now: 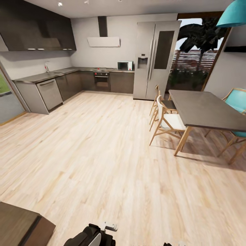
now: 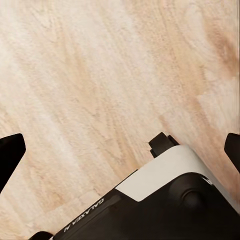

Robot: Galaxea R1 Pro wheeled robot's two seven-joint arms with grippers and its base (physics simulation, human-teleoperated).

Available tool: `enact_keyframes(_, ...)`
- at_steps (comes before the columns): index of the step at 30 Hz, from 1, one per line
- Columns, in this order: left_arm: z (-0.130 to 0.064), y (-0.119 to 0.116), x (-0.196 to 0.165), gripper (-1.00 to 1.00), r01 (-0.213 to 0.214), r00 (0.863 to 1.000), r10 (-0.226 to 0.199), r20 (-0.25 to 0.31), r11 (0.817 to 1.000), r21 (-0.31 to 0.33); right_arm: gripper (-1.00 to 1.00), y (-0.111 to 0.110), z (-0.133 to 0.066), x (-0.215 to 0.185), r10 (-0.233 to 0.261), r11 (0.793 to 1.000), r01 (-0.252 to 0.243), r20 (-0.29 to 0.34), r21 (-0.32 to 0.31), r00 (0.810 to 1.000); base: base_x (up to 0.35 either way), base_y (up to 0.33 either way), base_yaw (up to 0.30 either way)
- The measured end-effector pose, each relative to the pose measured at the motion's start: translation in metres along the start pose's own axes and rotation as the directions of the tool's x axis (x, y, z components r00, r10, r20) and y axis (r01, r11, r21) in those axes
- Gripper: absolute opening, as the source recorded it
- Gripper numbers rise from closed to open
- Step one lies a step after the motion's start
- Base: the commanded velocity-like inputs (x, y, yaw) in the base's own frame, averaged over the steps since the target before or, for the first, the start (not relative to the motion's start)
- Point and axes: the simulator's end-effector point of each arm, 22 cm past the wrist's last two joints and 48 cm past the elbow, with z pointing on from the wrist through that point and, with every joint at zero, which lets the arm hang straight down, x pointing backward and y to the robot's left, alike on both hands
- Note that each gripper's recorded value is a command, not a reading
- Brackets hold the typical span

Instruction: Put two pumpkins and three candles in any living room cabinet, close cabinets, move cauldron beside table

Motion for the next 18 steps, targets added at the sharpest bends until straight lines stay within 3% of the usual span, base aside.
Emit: enact_keyframes(18,-0.016,-0.005,0.001,1.00,-0.020,1.000,0.020,0.003,1.000,-0.006,1.00,-0.002,-0.016,-0.003,0.001,1.000,-0.001,0.003,0.001,1.000,0.000,0.000,-0.281)
